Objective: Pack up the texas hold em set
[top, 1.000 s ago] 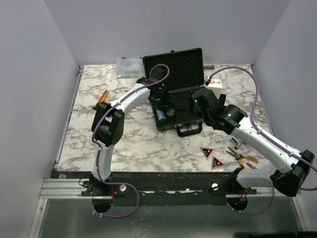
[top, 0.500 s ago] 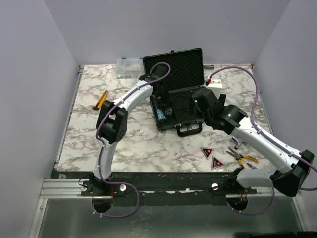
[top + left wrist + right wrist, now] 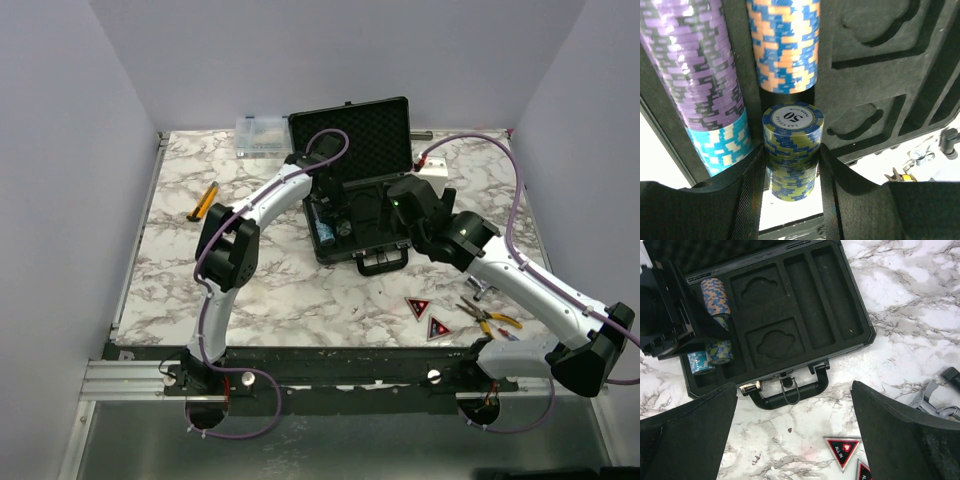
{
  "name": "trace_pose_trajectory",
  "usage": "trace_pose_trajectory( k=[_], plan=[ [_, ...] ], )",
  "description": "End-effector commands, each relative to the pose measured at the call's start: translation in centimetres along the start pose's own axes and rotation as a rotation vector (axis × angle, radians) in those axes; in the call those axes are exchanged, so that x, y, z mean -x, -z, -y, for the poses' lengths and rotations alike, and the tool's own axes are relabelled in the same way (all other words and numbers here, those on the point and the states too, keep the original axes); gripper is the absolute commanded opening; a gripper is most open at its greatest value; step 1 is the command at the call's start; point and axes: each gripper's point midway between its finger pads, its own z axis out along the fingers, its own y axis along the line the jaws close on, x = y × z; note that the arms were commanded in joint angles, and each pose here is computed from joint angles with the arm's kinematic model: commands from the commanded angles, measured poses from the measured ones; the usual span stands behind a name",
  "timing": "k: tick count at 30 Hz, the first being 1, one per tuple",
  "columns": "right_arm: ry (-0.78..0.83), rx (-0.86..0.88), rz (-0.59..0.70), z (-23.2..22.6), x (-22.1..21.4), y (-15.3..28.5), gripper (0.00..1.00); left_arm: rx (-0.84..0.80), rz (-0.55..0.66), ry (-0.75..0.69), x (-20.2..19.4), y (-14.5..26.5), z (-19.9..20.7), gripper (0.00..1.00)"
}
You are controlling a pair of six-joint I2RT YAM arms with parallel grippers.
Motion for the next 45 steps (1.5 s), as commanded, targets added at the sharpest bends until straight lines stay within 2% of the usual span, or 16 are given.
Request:
trace_pose_trajectory(
  k=[1,4,21,35,43,45],
  plan=[
    [-0.017,-0.004,0.026,0.6,0.5,0.4,1.0,-0.072,0.055,-0.007,2.5,1.3,2.6,0.04],
    [-0.017,-0.011,0.03,0.9,0.6,0.5,1.0,-0.08,0.053,-0.013,2.9,1.0,2.9,0.09],
    [-0.02,-0.016,0.033,0.9,0.7,0.6,1.0,-0.011,0.029,-0.009,1.9,0.4,0.6,0.12],
    [-0.017,-0.012,0.018,0.7,0.4,0.5,1.0,-0.038,0.068,-0.059,2.7,0.5,1.4,0.37],
    [-0.021,-0.016,0.013,0.6,0.3,0.3,1.0,-0.063,0.102,-0.078,3.1,1.9,1.9,0.71],
    [-0.023,-0.02,0.013,0.7,0.3,0.3,1.0,-0.073,0.117,-0.084,3.3,2.6,2.1,0.74]
  ],
)
